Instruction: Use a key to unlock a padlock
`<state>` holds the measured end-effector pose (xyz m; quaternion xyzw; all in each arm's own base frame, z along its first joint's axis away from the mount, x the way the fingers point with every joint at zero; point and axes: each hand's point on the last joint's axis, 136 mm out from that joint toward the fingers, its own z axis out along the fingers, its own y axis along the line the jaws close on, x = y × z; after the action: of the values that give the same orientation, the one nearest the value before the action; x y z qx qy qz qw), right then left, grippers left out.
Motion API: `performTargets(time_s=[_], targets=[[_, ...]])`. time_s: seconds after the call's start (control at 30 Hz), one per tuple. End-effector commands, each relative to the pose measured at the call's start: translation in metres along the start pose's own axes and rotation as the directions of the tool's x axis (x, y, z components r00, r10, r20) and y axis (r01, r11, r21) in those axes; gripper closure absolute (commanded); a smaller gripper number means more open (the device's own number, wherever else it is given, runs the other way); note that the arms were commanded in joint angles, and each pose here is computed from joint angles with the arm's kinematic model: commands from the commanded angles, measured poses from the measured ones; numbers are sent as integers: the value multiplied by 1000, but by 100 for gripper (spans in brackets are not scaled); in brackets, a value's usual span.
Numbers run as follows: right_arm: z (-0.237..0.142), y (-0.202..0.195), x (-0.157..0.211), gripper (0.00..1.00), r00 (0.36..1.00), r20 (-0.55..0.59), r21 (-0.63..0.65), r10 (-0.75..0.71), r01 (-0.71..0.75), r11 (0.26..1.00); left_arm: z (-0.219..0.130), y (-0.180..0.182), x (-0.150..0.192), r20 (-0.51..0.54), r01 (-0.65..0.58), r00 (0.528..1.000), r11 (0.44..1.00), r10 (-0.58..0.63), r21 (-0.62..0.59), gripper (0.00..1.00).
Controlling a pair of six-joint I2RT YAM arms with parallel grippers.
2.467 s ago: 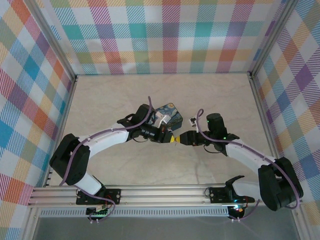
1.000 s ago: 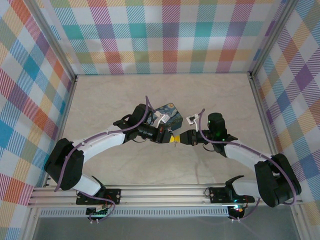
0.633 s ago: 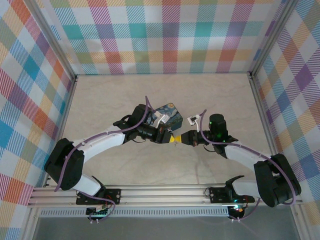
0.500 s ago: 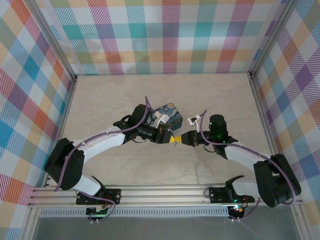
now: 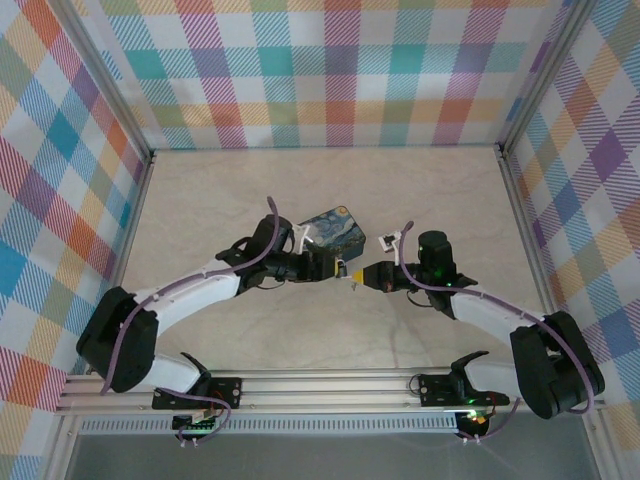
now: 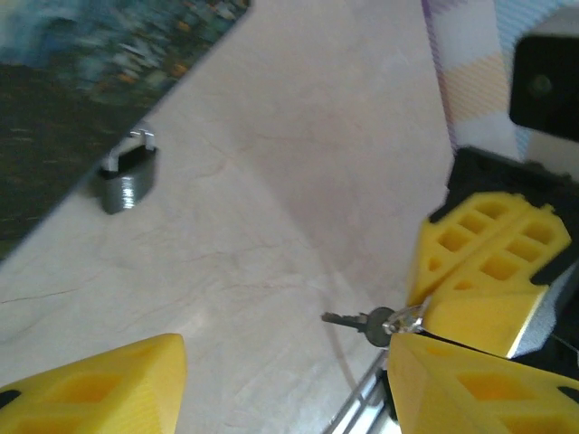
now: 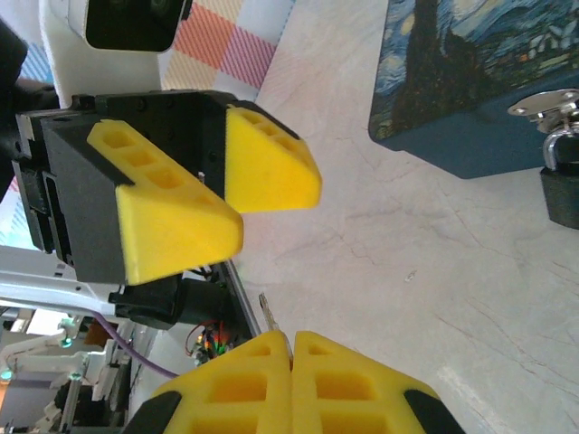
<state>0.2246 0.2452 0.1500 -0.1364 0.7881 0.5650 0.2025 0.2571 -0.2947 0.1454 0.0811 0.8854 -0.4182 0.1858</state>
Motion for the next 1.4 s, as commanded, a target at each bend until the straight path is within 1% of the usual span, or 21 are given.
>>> performTargets(time_s=[0.0,0.2,0.33,0.4,0.47,0.5,0.53,0.6,0.63,0.7,0.77,0.83,0.87,0.9,0.93,0.97,1.03,1.1,1.17,1.23,1.37], targets=[[-3,-3,3,100,1000,11,31,-16,16,999,-11,20,-11,144,78,988,991,-62,-110,38],[-7,-4,1,100,999,38,58,-34,32,998,2,37,3,184,170,973,971,-138,-169,38],[-10,-8,3,100,999,34,88,-32,29,996,11,31,5,187,222,962,970,-201,-100,41],[-9,-10,4,100,1000,23,94,-13,11,995,12,14,4,153,154,978,985,-142,-71,48],[-6,-10,4,100,1000,5,90,18,-19,996,6,-2,3,122,-3,992,994,16,-109,56],[-5,-11,3,100,999,-5,93,43,-43,995,2,-6,6,89,-112,988,981,127,-156,62],[-4,-11,1,100,998,-11,95,65,-63,993,-4,-7,9,47,-255,961,941,272,-222,70],[-3,-11,-1,100,994,-23,107,106,-103,989,-16,-4,15,-48,-440,893,844,448,-306,82],[-3,-11,0,100,991,-33,118,129,-124,985,-21,-5,16,-89,-521,848,794,522,-314,84],[-3,-10,-3,100,986,-49,138,160,-152,979,-25,-8,19,-136,-637,766,713,628,-295,84],[-4,-10,-3,100,977,-63,163,204,-191,968,-25,-13,19,-147,-726,680,631,719,-272,79],[-3,-11,-4,100,965,-73,182,252,-235,955,-20,-24,29,-132,-842,532,506,836,-189,74],[-2,-11,-5,100,959,-75,182,275,-258,949,-19,-35,27,-87,-878,462,441,883,-184,74],[-1,-10,-6,100,951,-81,176,298,-280,944,-19,-40,24,-65,-898,414,396,908,-192,73],[1,-9,-7,100,944,-90,170,317,-299,939,-19,-43,21,-59,-905,392,374,918,-202,73],[3,-8,-7,100,932,-100,161,348,-329,930,-17,-46,18,-61,-917,362,344,930,-202,74],[6,-5,-8,100,916,-120,145,384,-367,919,-9,-50,31,-90,-965,231,217,969,-145,77],[7,0,-10,100,906,-133,131,402,-385,913,-4,-51,37,-97,-982,143,129,985,-136,77],[6,3,-11,100,902,-138,133,410,-393,910,-2,-50,37,-87,-985,113,100,990,-141,78],[4,6,-11,100,898,-142,131,416,-399,907,0,-46,44,-81,-992,53,42,995,-123,80],[4,11,-9,100,885,-155,111,438,-425,898,3,-42,37,-70,-983,15,2,997,-183,76]])
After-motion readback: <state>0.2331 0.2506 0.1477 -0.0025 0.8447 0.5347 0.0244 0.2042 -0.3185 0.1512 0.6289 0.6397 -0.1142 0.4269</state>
